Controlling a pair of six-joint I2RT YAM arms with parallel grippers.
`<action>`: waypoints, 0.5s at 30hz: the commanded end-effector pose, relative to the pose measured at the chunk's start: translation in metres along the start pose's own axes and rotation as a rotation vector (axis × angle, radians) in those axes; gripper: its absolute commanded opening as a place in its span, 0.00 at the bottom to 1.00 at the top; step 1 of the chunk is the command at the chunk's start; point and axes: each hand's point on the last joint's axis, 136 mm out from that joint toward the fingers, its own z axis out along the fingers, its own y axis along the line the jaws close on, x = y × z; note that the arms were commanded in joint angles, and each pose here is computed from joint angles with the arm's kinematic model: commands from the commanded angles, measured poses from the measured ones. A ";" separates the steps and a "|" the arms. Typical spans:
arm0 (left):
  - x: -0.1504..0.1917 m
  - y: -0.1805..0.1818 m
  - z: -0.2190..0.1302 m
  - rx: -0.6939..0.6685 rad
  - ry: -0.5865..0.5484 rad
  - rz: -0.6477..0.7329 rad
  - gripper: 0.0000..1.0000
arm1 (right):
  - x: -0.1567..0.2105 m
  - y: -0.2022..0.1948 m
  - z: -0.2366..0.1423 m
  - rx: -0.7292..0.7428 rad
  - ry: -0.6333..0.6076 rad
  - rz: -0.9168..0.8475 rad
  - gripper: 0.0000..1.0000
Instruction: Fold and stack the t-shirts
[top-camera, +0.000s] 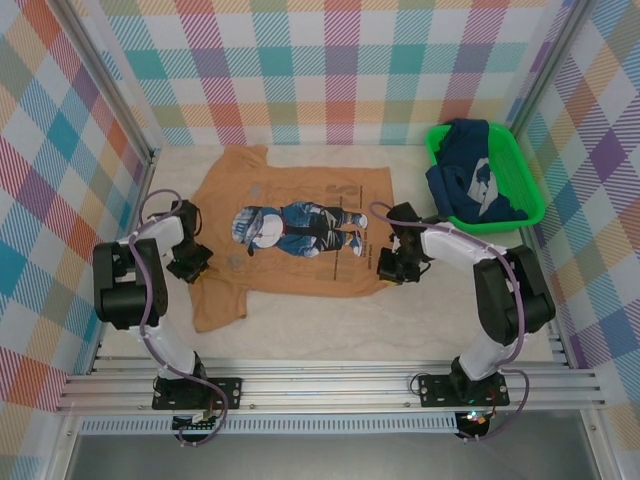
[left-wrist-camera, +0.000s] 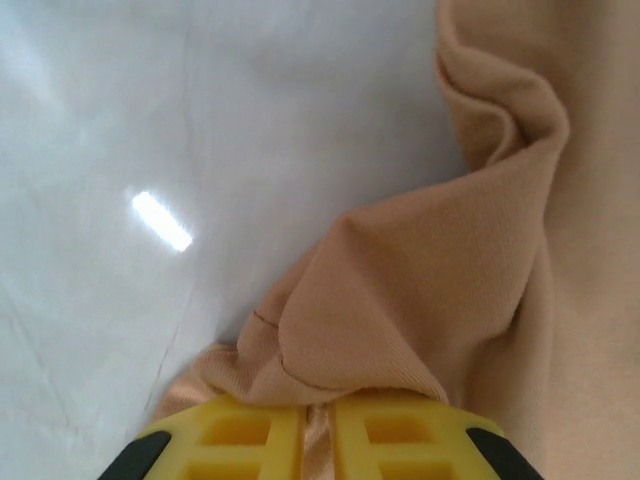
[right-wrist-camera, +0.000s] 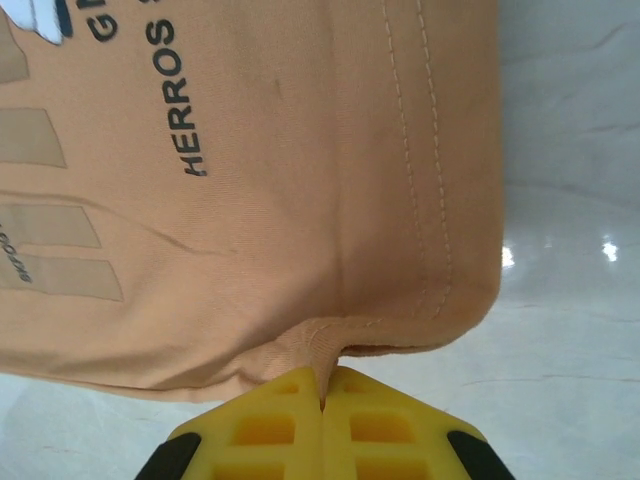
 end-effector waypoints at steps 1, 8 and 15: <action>-0.016 0.008 0.000 -0.072 -0.041 0.070 0.15 | 0.007 -0.003 0.003 0.025 0.021 0.044 0.00; 0.016 0.044 -0.007 -0.111 -0.022 0.031 0.15 | 0.032 -0.040 0.004 0.133 0.011 0.105 0.00; 0.063 0.075 0.009 -0.106 0.050 -0.037 0.15 | 0.045 -0.046 0.014 0.124 0.044 0.138 0.09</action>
